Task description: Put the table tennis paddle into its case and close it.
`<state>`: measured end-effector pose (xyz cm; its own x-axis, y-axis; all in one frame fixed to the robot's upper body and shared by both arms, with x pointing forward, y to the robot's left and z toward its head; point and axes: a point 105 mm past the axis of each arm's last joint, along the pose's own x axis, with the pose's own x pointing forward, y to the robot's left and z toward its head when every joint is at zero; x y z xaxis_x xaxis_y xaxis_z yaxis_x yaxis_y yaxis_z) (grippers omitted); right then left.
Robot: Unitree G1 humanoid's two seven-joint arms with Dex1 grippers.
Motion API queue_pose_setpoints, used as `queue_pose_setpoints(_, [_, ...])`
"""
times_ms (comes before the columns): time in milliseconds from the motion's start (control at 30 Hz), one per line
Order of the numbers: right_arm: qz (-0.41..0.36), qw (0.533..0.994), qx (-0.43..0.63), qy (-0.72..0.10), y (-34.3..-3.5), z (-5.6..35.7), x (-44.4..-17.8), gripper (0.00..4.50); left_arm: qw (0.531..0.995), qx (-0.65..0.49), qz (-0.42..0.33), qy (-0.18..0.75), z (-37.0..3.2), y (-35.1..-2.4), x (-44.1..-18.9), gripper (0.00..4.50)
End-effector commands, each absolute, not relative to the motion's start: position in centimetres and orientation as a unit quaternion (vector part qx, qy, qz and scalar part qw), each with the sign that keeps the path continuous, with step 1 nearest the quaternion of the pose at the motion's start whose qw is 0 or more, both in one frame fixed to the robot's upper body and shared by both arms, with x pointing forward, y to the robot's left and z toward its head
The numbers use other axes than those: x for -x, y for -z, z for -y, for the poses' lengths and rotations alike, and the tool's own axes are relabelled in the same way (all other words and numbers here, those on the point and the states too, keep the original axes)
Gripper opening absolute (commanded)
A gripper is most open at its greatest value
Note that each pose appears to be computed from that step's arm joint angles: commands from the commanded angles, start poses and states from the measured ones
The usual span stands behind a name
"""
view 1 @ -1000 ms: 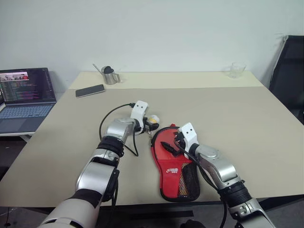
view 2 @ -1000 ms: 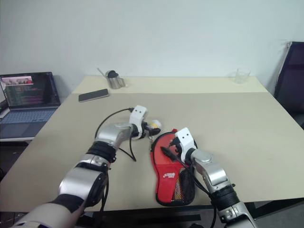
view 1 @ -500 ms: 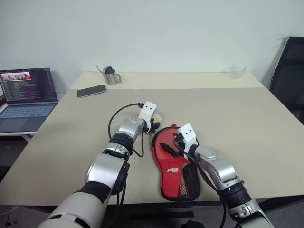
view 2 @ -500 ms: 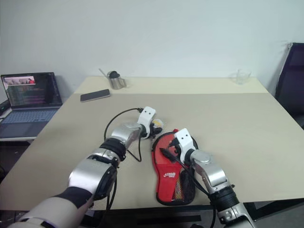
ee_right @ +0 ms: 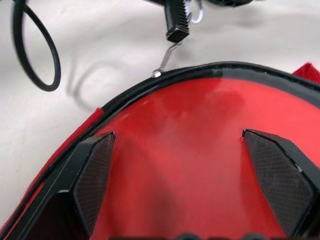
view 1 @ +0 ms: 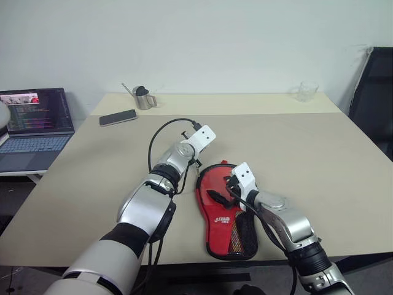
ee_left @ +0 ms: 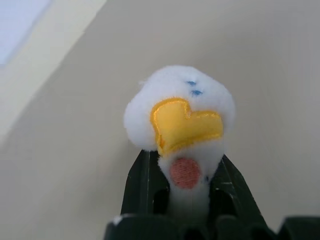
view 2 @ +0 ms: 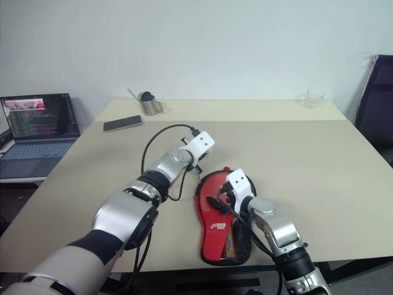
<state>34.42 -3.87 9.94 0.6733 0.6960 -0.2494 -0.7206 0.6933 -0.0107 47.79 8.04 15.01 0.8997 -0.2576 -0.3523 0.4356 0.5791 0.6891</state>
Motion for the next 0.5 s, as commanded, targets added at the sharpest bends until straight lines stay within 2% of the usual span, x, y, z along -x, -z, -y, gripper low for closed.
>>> queue_pose_setpoints(33, [-0.115, 0.908, 0.05, -0.4, -10.1, 3.8, -33.5, 4.5, 0.845, -0.502, -0.029, 0.18, -6.2, -18.5, -48.3, 0.27])
queue_pose_setpoints(500, [-0.149, 0.904, 0.019, -0.4, -9.3, 3.8, -30.3, 4.5, 0.762, -0.622, 0.061, 0.168, -2.2, -19.2, -47.6, 0.27])
